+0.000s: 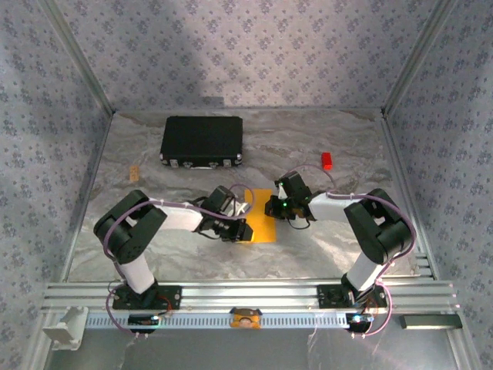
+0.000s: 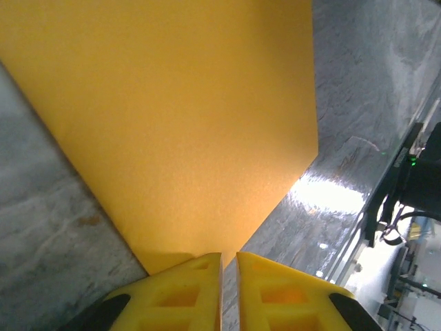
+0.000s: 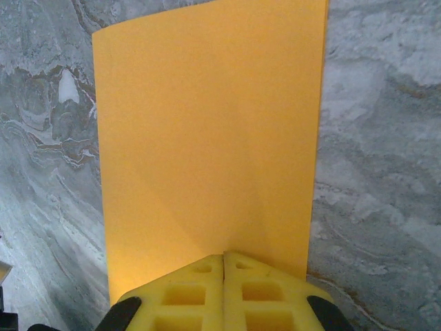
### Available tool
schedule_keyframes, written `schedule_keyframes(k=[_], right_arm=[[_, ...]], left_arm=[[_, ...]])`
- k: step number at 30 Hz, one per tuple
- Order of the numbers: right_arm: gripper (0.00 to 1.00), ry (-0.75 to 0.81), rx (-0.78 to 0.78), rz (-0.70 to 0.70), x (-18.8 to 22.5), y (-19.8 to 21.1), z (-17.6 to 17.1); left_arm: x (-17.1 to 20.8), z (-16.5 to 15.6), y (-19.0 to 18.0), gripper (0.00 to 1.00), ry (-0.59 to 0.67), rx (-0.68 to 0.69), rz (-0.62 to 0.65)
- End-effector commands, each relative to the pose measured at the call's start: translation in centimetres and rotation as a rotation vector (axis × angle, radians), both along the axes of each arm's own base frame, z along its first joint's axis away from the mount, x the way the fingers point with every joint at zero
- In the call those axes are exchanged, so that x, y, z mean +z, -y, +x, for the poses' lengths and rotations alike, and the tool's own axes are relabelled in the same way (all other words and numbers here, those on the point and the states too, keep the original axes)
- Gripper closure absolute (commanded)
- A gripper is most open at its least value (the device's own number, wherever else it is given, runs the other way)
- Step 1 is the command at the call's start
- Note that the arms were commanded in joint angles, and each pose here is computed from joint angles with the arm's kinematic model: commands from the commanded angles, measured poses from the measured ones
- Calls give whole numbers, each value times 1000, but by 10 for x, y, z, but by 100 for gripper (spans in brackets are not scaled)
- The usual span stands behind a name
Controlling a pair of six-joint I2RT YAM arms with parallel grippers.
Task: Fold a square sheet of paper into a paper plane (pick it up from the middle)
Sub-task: First fold the square sheet of paper in half at the center of the table.
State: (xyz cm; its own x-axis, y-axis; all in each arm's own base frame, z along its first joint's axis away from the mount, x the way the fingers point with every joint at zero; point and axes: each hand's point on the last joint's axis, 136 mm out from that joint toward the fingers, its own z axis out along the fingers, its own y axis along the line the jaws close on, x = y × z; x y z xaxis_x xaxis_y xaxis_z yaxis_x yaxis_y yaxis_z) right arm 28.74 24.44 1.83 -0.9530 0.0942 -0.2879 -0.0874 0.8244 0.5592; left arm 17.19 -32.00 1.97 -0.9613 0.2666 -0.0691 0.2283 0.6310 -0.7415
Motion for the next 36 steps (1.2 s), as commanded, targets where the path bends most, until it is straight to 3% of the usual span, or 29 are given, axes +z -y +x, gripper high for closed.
schedule_keyframes(k=[1,8,14,19,22,30,36], right_arm=[[100,-177,-36,-202,-49,41,-39],[100,-165,-10,-205,-45,37,-38],[100,-90,91,-179,-27,17,-29],[96,2,117,-155,-2,-2,-17],[90,66,73,-179,18,5,-12],[72,144,-137,-172,43,56,-25],[70,198,-245,-156,45,78,-36]], left_arm=[[-22,-32,-28,88,-83,-44,169],[0,-29,-25,89,-11,-43,162],[52,10,-36,88,179,139,81],[76,51,-56,93,196,316,-36],[82,68,-57,100,183,362,-81],[82,96,-25,100,134,323,-122],[72,115,-13,100,102,329,-101]])
